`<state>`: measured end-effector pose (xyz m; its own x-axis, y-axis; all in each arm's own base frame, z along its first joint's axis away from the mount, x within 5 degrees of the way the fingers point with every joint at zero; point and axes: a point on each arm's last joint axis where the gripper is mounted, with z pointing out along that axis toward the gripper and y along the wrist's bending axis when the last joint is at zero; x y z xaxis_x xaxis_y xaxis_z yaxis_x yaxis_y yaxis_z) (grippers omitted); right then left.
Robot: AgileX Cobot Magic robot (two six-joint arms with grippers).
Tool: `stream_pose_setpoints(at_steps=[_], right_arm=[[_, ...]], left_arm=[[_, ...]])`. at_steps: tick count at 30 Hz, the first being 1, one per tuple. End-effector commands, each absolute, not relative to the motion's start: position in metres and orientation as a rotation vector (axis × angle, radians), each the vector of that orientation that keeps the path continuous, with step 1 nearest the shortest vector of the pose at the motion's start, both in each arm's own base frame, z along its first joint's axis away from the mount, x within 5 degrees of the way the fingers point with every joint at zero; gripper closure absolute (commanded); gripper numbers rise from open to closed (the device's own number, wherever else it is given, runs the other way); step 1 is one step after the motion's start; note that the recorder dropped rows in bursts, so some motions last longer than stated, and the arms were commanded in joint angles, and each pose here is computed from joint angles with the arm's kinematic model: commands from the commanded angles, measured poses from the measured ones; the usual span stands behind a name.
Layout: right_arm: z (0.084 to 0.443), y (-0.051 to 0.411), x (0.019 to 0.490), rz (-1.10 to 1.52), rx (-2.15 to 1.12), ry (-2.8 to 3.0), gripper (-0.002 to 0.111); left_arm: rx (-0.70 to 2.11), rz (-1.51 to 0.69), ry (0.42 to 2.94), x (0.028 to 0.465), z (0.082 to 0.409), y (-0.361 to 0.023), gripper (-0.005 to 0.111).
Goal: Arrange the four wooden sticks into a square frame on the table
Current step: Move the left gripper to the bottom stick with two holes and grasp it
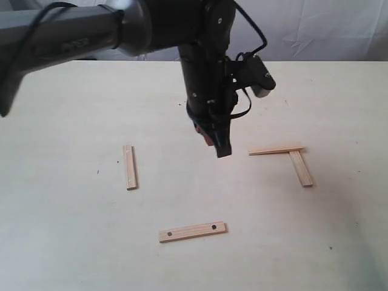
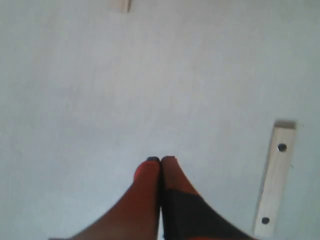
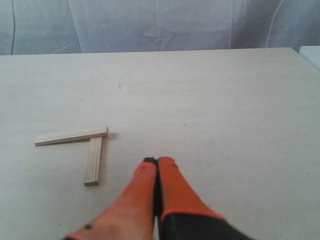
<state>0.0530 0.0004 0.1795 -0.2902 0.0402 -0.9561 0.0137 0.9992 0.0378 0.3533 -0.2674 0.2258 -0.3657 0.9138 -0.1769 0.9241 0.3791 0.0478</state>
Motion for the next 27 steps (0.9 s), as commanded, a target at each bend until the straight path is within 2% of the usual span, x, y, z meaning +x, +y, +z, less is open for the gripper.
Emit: stream_pose_setpoints(at_steps=[1, 10, 24, 27], right_arm=[[0.18, 0.0, 0.053, 0.023, 0.047, 1.848, 0.108], [0.181, 0.0, 0.053, 0.023, 0.046, 1.845, 0.108], [0.181, 0.0, 0.053, 0.023, 0.046, 1.845, 0.108], [0.181, 0.0, 0.053, 0.023, 0.046, 1.845, 0.108]], left_arm=[[1.616, -0.111, 2.456, 0.321, 0.223, -0.245, 0.107], [1.517, -0.225, 2.494, 0.275, 0.194, -0.219, 0.107], [1.709, -0.257, 2.433, 0.251, 0.165, -0.252, 0.107], [1.718, -0.254, 2.444, 0.251, 0.162, -0.252, 0.099]])
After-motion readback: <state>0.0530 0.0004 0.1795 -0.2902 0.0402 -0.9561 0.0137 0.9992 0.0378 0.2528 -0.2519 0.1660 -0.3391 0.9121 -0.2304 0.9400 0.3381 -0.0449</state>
